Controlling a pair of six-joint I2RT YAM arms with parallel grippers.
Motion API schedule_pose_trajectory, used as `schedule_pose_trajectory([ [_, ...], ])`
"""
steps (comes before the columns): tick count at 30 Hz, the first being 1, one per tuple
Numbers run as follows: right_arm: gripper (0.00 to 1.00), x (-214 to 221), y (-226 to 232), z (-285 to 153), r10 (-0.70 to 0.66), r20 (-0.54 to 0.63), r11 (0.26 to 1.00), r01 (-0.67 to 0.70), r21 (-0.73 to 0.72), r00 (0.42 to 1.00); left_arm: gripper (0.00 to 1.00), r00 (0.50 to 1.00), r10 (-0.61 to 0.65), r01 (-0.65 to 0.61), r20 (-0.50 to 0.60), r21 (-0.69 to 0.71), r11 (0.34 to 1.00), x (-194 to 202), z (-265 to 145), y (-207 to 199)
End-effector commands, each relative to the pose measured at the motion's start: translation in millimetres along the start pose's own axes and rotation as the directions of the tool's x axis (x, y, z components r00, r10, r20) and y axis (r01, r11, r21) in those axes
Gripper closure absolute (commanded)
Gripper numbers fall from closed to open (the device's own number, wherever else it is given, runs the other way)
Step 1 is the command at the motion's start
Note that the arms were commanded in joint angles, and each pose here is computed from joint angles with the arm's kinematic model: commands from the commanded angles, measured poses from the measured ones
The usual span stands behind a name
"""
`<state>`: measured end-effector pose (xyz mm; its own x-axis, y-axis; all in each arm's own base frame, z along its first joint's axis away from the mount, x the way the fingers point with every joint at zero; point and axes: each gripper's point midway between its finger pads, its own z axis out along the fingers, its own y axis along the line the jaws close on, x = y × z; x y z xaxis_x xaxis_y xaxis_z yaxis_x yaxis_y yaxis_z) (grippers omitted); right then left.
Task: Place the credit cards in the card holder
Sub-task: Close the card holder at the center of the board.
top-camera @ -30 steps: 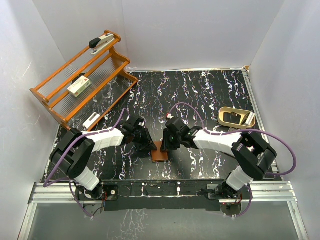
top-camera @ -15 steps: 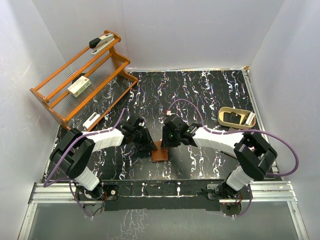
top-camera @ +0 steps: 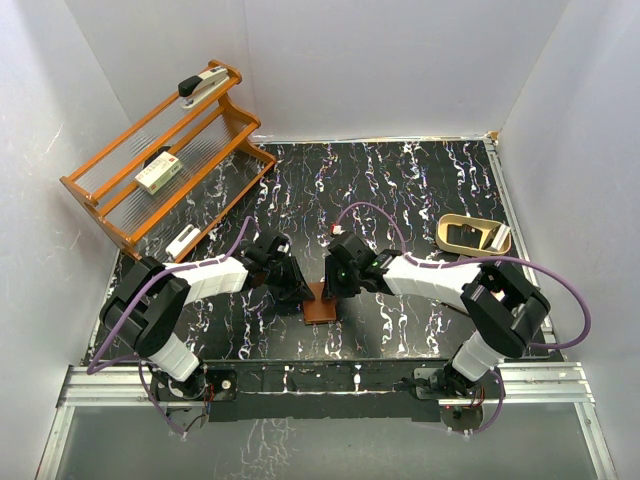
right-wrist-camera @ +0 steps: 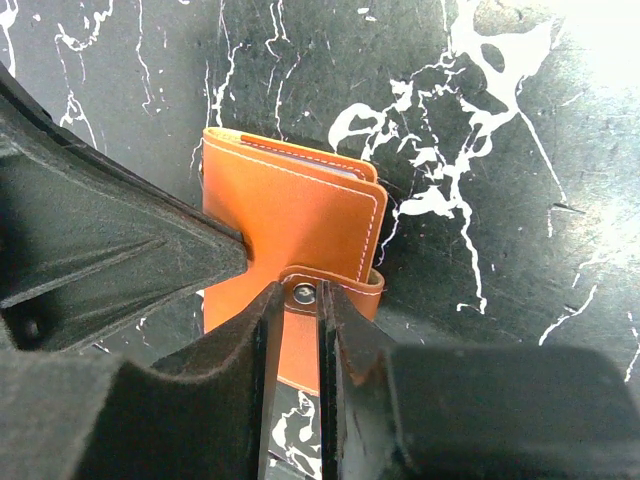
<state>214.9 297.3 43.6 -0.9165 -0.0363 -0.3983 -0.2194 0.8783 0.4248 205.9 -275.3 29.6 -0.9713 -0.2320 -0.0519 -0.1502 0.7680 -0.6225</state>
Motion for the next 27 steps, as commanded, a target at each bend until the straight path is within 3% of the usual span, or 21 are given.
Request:
schedule_pose_trajectory([
  [1,0.82,-4,9,1,0.004,0.025,0.999,-0.003,-0.043,1.0,0.94,0.999,-0.02,0.017,-0.037,-0.063,0.998,11,4,18],
  [27,0.85,1,21,-4,0.009,0.023,0.996,-0.007,-0.092,1.0,0.94,0.999,-0.024,0.022,-0.036,-0.064,0.998,12,5,19],
])
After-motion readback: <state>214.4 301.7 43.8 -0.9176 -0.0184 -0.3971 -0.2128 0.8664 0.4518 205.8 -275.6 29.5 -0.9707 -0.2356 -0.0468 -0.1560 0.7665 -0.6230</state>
